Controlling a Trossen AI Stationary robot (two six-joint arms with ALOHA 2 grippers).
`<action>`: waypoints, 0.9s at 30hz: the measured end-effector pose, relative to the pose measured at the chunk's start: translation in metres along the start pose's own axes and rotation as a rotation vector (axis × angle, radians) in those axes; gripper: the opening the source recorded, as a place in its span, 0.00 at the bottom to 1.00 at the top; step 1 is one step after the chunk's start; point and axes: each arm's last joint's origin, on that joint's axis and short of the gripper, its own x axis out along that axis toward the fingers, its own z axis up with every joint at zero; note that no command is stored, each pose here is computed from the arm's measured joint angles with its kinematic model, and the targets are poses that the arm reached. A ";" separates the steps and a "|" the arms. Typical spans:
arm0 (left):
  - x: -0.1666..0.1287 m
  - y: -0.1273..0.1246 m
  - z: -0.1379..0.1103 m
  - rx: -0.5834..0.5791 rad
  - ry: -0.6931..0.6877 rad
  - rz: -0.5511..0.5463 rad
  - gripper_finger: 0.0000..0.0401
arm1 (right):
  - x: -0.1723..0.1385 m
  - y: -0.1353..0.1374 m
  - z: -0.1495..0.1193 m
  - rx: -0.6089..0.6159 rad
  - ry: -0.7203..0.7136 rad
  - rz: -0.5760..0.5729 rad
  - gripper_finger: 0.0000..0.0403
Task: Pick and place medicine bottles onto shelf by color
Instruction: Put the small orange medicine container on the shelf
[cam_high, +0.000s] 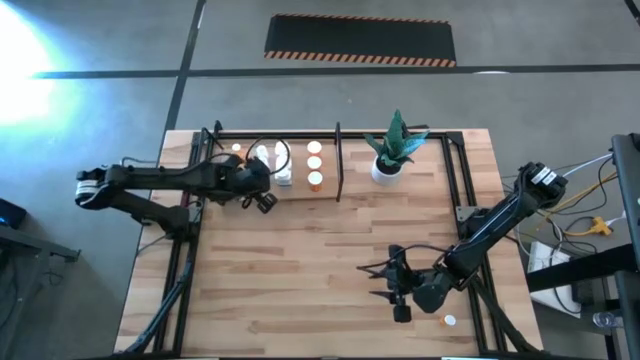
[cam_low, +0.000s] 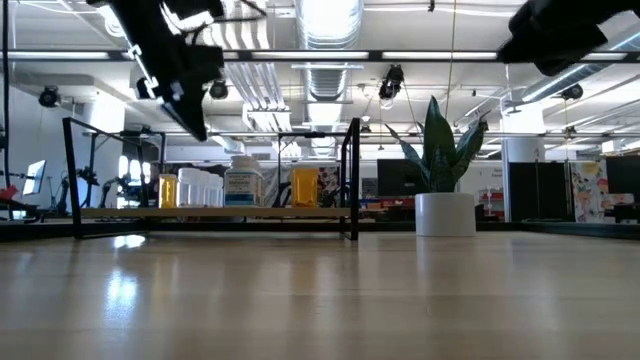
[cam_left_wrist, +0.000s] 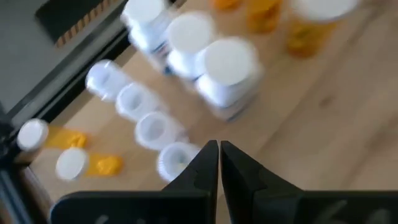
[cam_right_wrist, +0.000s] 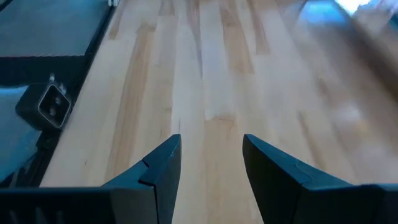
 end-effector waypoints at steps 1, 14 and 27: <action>-0.005 -0.002 0.001 0.012 -0.018 -0.019 0.00 | -0.001 -0.001 -0.001 -0.001 0.034 0.012 0.40; -0.054 -0.100 -0.028 0.194 -0.362 -0.352 0.00 | -0.057 -0.013 -0.023 0.392 0.825 -0.025 0.37; -0.027 -0.171 -0.056 0.361 -0.426 -0.414 0.00 | -0.104 0.032 -0.055 0.491 1.074 0.048 0.59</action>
